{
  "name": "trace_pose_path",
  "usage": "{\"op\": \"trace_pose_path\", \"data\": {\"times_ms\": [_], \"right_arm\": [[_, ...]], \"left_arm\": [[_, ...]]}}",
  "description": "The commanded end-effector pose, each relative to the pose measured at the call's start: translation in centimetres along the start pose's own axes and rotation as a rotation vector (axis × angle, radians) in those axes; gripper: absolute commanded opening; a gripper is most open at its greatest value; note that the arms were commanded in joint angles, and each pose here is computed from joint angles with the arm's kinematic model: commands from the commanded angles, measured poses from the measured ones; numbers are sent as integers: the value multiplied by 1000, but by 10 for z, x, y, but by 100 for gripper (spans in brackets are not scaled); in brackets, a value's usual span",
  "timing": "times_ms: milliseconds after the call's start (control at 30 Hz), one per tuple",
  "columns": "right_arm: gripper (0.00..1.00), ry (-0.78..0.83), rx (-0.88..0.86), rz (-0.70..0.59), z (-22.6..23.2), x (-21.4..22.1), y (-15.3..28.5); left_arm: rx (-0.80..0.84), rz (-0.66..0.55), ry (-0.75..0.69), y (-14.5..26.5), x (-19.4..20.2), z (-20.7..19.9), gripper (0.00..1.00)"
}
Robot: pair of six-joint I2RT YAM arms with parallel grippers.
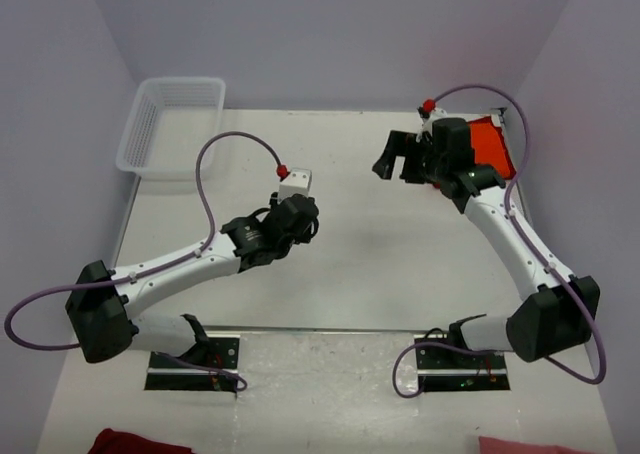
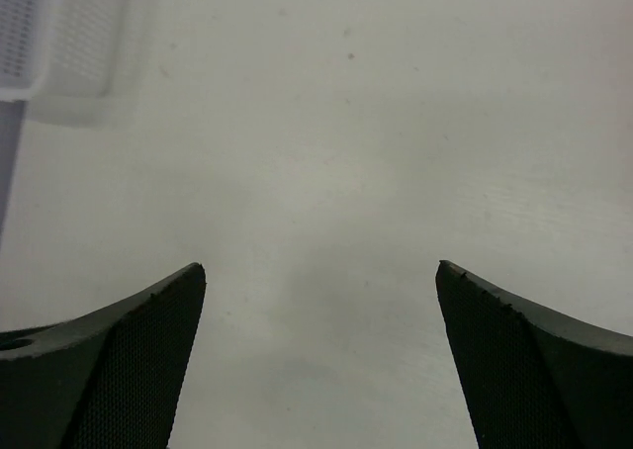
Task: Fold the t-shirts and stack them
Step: Put the neatly folded tshirt into the corner of the board with the right arm
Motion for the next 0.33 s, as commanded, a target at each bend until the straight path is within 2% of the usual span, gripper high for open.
{"op": "trace_pose_path", "data": {"times_ms": [0,67,133,200,300], "right_arm": [[99,77,181,-94,-31,13,23],[99,86,187,-76,-41,32,24],[99,92,174,-120,-43,33,33],[99,89,174,-114,-50,43,33],[99,68,204,-135,-57,47,36]], "left_arm": [[-330,-14,-43,2,-17,49,48],[-367,13,-17,-3,-17,63,53],[-367,29,40,-10,-19,79,56],[-378,13,102,-12,-22,99,59],[-429,-10,107,-8,-24,119,69]]}}
Point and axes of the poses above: each gripper's point midway between its finger pads, its own y axis back along the fingers, its own z axis along the line the jaws close on, x = y × z, the point moved 4 cm from there along y, back along the fingers, and after that the axes turned 13 degrees about -y, right-handed, at the moved point
